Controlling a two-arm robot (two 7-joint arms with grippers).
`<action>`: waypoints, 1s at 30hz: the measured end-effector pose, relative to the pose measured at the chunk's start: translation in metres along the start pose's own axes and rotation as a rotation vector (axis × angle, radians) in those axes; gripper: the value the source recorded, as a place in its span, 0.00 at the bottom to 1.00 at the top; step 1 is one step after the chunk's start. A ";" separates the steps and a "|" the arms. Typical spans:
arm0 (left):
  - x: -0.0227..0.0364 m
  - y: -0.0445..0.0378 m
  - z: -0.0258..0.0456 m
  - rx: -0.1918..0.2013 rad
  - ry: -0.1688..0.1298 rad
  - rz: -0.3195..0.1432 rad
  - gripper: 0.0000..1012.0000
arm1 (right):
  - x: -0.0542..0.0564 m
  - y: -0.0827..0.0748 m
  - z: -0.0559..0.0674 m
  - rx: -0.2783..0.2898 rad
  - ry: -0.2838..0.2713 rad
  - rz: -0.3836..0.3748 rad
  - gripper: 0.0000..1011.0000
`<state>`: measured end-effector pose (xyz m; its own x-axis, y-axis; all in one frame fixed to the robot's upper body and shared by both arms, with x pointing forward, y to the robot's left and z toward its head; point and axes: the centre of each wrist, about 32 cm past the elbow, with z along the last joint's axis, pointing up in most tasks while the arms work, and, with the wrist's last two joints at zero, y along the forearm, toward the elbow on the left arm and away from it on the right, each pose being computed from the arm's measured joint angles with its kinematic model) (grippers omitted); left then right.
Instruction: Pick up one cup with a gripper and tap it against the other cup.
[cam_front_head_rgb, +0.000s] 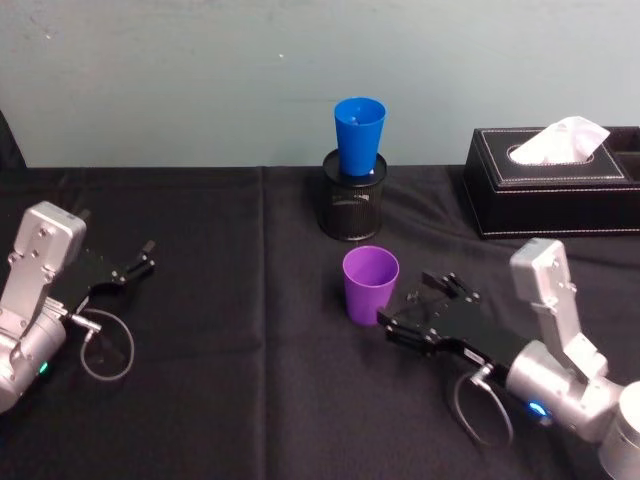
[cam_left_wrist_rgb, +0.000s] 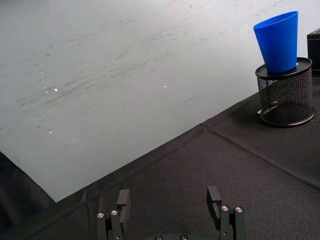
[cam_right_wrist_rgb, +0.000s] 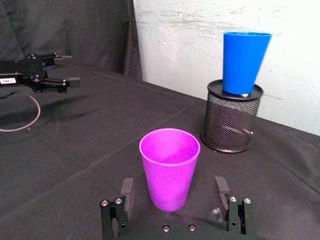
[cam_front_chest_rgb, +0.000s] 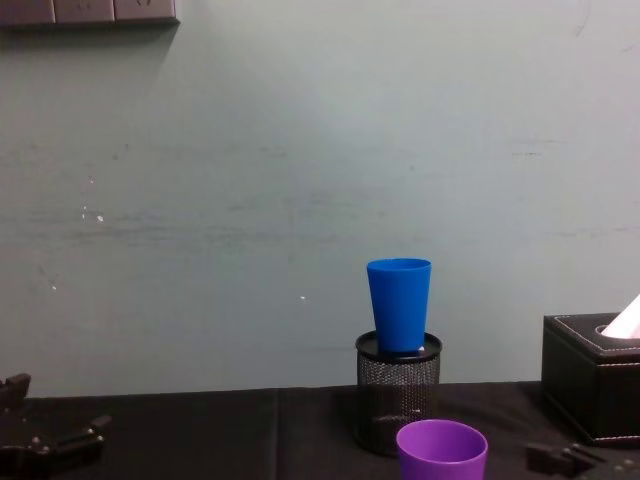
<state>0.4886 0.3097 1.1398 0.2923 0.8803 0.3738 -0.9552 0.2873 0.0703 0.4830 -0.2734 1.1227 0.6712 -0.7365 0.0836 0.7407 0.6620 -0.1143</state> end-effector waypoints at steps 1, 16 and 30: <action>0.0000 0.0000 0.0000 0.000 0.000 0.000 0.99 | 0.000 0.003 0.000 0.001 0.002 0.002 0.99; 0.0000 0.0000 0.0000 0.000 0.000 0.000 0.99 | -0.003 0.045 -0.006 0.016 0.037 0.001 0.99; 0.0000 0.0000 0.0000 0.000 0.000 0.000 0.99 | -0.004 0.061 -0.010 0.021 0.049 -0.006 0.99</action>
<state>0.4886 0.3097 1.1398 0.2923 0.8803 0.3737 -0.9552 0.2873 0.0702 0.5251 -0.2320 1.1061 0.6649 -0.7461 0.0353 0.7455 0.6599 -0.0934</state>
